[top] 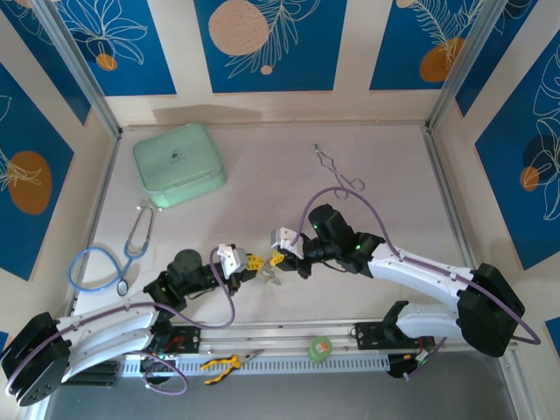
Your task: Put the keys on the keyring
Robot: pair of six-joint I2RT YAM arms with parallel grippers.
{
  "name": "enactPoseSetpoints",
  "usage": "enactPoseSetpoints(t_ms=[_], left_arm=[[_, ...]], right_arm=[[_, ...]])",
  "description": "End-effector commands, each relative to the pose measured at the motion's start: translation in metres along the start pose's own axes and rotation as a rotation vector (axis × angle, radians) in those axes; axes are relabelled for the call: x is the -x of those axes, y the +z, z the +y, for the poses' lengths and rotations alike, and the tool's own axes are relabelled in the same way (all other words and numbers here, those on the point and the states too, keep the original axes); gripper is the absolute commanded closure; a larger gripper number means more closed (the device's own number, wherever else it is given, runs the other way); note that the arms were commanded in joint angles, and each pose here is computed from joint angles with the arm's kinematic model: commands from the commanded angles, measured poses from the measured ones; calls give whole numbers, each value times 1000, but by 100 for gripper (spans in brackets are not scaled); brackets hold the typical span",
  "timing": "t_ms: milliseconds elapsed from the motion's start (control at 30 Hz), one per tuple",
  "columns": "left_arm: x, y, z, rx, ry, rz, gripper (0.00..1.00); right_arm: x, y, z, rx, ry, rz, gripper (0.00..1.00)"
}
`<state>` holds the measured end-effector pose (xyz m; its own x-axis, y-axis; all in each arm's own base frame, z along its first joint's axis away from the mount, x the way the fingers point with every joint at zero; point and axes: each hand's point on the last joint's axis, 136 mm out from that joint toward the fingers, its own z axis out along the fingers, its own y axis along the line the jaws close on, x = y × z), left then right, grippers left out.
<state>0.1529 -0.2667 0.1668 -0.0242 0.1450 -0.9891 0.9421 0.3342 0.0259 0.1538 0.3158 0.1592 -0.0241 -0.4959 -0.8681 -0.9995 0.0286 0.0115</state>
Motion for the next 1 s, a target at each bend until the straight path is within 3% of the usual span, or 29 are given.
enactPoseSetpoints(t_ms=[0,333,433,500,633,967], left_arm=[[26,-1,-3,-20,44,-91,100],[22,5,-5,-47,66,-52,100],[22,5,-4,-39,73,-48,100],[21,5,-4,-43,71,-44,100],[23,5,-5,-44,61,-57,100],[27,4,-5,-45,42,-85,100]], right_arm=[[-11,3,2,14,32,52,100],[-12,8,6,29,48,72,100],[-9,3,4,12,51,46,92],[-6,0,3,-5,50,19,80],[2,-3,2,-4,44,-28,72],[0,12,3,36,46,-18,77]])
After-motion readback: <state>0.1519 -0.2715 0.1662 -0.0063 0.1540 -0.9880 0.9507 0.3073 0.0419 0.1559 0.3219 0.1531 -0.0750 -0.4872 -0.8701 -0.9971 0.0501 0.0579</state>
